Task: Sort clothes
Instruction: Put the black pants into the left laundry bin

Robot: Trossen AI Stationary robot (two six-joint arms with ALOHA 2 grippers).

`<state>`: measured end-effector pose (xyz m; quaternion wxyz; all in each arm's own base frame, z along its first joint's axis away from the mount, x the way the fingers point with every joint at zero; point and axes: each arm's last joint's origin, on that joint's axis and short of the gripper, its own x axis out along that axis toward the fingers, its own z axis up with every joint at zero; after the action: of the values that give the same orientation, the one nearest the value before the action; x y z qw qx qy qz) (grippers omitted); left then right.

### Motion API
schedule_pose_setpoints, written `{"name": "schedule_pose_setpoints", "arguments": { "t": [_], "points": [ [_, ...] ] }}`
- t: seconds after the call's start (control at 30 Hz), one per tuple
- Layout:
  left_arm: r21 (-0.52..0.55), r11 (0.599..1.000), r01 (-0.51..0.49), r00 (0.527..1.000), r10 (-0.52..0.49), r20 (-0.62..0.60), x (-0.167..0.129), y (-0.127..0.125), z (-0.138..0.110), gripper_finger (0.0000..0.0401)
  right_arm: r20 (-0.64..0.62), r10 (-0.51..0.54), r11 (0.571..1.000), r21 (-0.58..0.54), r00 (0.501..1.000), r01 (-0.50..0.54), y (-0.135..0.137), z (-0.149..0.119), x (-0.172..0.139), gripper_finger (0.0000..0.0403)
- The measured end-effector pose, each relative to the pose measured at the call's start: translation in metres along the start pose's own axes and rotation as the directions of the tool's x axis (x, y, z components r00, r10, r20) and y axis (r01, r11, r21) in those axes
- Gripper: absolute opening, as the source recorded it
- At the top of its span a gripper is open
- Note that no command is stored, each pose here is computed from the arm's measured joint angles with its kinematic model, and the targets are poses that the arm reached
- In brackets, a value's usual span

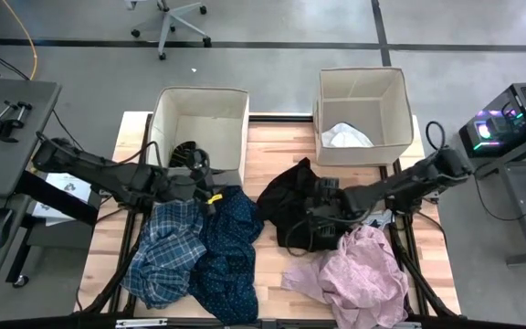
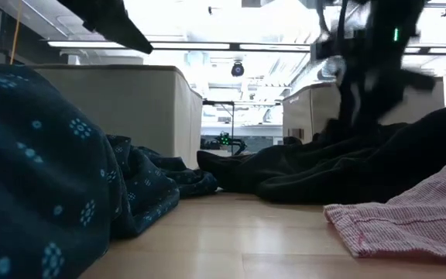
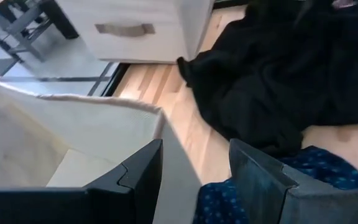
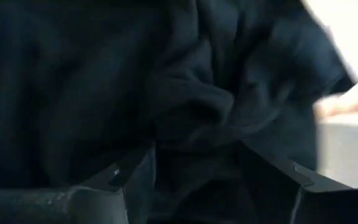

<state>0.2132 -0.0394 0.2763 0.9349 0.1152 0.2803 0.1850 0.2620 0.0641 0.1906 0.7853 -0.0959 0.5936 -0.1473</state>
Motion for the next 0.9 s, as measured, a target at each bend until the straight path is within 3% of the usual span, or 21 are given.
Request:
{"name": "schedule_pose_setpoints", "arguments": {
  "t": [0.2,0.33,0.53,0.6,0.73,0.9],
  "points": [
    [-0.006,0.999,0.043,0.998,-0.042,0.056,-0.006,-0.009,0.005,0.0174,0.105,0.202,0.967,0.133,0.974,-0.215,0.007,-0.018,0.047,0.0210],
    [0.004,0.998,0.066,0.994,-0.066,0.091,-0.009,-0.013,0.008,0.0174,0.226,0.220,0.951,0.167,0.949,-0.260,0.013,-0.024,0.064,0.0193],
    [0.089,0.988,0.127,0.986,-0.136,0.095,-0.012,-0.018,0.007,0.0174,0.293,0.197,0.946,0.194,0.936,-0.260,0.015,-0.027,0.073,0.0126],
    [0.101,0.992,0.078,0.995,-0.083,0.053,-0.011,-0.016,0.003,0.0174,0.297,0.190,0.948,0.191,0.936,-0.254,0.015,-0.025,0.072,0.0102],
    [0.115,0.986,-0.119,0.988,0.129,-0.086,-0.006,-0.001,-0.013,0.0174,0.326,0.192,0.955,0.154,0.926,-0.252,0.015,-0.019,0.069,0.0074],
    [0.071,0.988,-0.134,0.962,0.147,-0.230,0.002,0.012,-0.029,0.0173,0.347,0.193,0.955,0.146,0.918,-0.257,0.016,-0.015,0.067,0.0069]
  ]
}}
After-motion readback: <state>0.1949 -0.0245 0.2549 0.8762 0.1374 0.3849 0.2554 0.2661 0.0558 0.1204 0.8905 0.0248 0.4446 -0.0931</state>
